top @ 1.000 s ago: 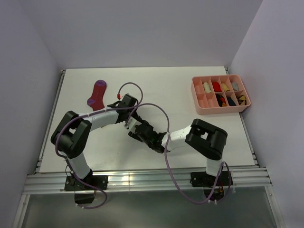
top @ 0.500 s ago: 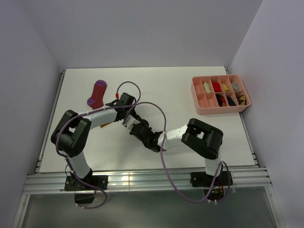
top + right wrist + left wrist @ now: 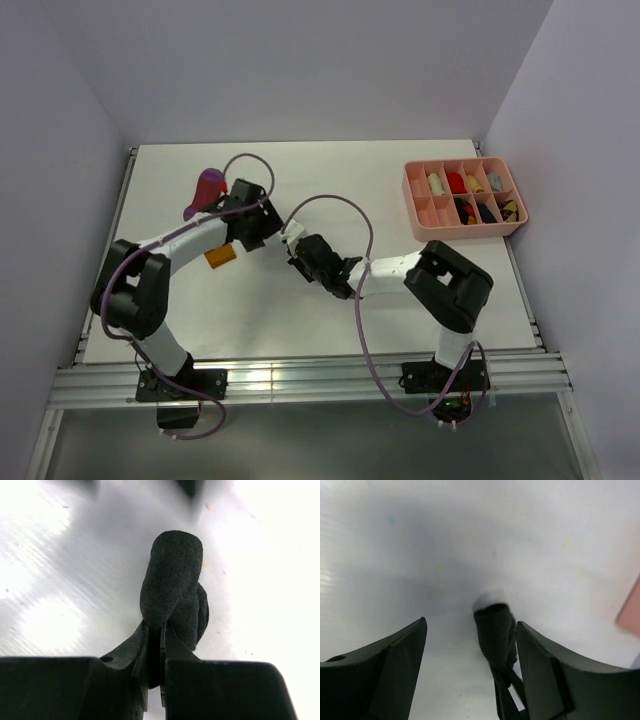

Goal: Roll the socks
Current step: Pick up the sock at the center of the board, then place the sock in the storage box.

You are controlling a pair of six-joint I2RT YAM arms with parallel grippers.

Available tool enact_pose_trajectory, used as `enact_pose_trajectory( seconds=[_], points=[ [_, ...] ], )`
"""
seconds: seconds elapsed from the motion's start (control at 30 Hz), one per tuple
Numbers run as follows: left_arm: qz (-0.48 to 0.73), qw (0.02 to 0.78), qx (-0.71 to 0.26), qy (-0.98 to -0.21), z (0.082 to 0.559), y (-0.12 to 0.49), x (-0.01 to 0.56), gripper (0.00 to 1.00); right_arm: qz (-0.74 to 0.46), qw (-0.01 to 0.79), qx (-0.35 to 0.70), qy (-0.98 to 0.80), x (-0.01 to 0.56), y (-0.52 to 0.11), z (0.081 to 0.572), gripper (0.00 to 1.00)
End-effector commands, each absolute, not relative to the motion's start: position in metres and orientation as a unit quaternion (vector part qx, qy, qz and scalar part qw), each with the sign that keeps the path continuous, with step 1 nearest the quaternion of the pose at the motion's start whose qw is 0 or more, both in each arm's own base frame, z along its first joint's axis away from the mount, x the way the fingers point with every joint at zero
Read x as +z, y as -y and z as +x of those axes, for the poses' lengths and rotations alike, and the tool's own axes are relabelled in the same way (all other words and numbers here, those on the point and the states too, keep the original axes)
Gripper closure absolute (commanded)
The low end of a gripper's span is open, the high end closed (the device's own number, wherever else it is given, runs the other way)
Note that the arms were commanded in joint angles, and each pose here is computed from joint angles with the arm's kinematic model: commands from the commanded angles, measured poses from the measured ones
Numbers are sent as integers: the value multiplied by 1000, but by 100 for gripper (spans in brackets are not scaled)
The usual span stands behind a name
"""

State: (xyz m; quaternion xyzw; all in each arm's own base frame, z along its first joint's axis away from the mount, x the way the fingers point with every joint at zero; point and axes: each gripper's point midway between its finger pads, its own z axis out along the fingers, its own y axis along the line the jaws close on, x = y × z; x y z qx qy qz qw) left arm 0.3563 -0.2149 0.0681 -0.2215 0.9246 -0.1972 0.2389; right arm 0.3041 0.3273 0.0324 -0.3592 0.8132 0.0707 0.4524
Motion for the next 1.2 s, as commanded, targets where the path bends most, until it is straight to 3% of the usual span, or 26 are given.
enact_pose_trajectory(
  seconds=[0.0, 0.23, 0.43, 0.63, 0.87, 1.17],
  points=[
    [-254, 338, -215, -880, 395, 184, 149, 24, -352, 367, 86, -856, 5, -295, 279, 100],
    [-306, 457, -215, -807, 391, 107, 243, 19, -294, 408, 148, -852, 62, -289, 303, 100],
    [-318, 531, -168, -767, 355, 48, 284, 17, -259, 468, 108, -838, 116, -255, 345, 100],
    [-332, 584, -92, -735, 321, -2, 296, 15, -218, 509, 49, -831, 153, -204, 385, 100],
    [-351, 595, 27, -722, 293, -44, 288, 11, -144, 549, -49, -822, 199, -118, 433, 100],
    [-356, 592, 79, -718, 285, -54, 270, 11, -70, 558, -205, -801, 222, -19, 477, 100]
  ],
)
